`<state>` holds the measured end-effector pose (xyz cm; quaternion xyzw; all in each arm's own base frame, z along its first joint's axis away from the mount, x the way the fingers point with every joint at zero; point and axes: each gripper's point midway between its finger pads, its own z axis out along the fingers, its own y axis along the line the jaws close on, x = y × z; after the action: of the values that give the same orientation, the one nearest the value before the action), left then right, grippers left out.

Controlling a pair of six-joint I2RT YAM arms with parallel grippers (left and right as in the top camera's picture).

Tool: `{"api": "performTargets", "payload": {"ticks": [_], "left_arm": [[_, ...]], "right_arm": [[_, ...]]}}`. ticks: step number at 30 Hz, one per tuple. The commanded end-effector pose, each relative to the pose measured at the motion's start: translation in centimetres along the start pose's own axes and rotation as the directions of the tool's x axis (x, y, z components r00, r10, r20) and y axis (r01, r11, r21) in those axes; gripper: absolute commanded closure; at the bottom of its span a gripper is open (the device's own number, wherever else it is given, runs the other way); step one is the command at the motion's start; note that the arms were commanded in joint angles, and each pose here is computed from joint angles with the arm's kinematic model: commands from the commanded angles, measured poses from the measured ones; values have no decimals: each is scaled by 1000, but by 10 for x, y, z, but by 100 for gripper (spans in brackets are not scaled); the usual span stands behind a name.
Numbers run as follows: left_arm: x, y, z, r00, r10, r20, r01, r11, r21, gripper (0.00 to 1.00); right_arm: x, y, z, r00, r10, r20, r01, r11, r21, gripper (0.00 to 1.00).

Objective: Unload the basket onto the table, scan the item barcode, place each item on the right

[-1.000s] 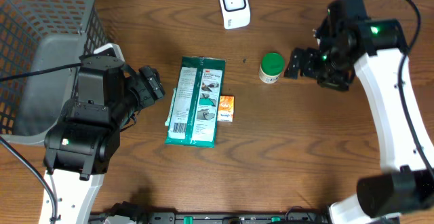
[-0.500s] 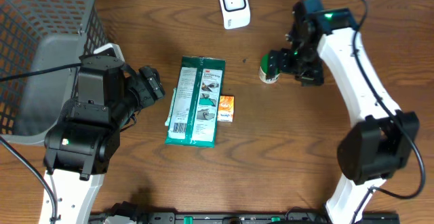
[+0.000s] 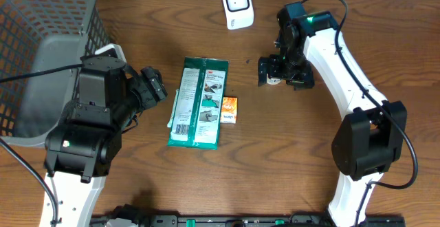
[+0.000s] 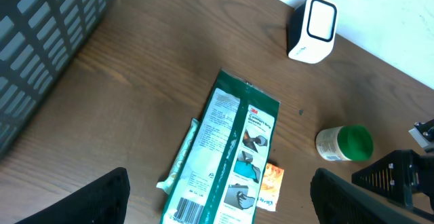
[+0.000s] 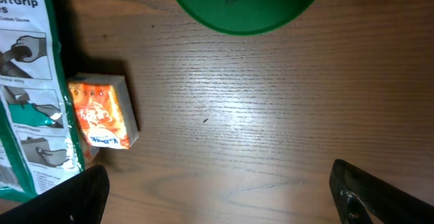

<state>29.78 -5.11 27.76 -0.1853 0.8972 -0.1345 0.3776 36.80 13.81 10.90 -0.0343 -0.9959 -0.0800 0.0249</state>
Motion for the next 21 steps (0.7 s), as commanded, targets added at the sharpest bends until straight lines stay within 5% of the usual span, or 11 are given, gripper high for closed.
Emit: {"api": "performTargets", "payload": {"ticks": [1, 21], "left_arm": [[-7, 1, -4, 1000, 15, 23, -15, 1000, -8, 14], [-7, 1, -4, 1000, 15, 23, -15, 1000, -8, 14]], "right_arm": [[-5, 1, -1, 1000, -10, 16, 10, 1000, 9, 1], [-20, 7, -2, 997, -19, 78, 20, 1000, -13, 1]]}}
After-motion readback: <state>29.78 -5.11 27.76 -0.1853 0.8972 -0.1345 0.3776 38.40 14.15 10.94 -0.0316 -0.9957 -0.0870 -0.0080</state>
